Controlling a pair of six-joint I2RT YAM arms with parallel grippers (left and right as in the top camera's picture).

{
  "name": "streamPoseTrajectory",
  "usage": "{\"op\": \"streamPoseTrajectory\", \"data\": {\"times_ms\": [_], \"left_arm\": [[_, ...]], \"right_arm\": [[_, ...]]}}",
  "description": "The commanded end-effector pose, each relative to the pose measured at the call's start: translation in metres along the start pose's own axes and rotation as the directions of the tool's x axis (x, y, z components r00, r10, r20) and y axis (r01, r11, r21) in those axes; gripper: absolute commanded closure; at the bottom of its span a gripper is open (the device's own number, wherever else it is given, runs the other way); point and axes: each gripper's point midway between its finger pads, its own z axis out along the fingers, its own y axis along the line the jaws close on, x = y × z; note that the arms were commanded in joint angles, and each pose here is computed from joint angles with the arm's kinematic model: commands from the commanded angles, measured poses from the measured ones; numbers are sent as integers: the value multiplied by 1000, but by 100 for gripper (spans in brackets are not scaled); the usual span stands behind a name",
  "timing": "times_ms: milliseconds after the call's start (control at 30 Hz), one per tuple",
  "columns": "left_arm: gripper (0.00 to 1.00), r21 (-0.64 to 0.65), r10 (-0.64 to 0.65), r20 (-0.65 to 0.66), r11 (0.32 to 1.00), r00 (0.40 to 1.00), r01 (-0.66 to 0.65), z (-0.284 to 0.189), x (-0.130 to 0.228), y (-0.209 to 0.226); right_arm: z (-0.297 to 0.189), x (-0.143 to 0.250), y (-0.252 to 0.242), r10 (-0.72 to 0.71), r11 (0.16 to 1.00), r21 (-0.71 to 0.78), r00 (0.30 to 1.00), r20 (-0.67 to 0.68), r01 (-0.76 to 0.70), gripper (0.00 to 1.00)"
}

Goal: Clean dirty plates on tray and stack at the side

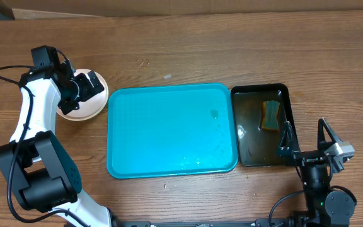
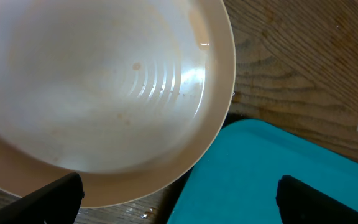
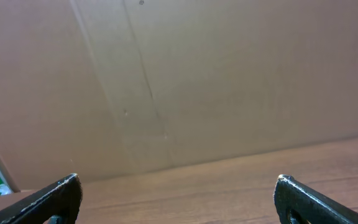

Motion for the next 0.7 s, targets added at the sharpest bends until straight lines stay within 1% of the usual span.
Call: {"op": "streamPoseTrajectory", "data": {"times_ms": [0,133,267,300,533,567,667], "left_arm": [[0,20,29,17,999,999,-30,-7,-2,-6],[0,20,29,16,999,999,-30,-7,-2,-6],[0,20,29,16,999,999,-30,-7,-2,-6],[0,20,29,16,999,999,-30,-7,-2,-6],[0,20,29,16,999,999,-30,-7,-2,-6],[0,20,29,16,999,999,-30,-7,-2,-6],[0,20,29,16,999,999,-30,-7,-2,-6]], "right_arm": [[-1,13,-2,9,1000,7,999,-46,-8,0],[-3,34,-9,23,999,35,991,-129,-19,0],[-3,53,-15,-2,999,38,988,-152,8,0],[-4,59,-16,-11,999,45,984,-176,19,0],[-5,66,-16,-49,998,32,976,-210,57,0],[-5,67,-15,-67,997,19,975,-212,73,0],[-6,68,-3,-191,981,-70,958,-212,180,0]]}}
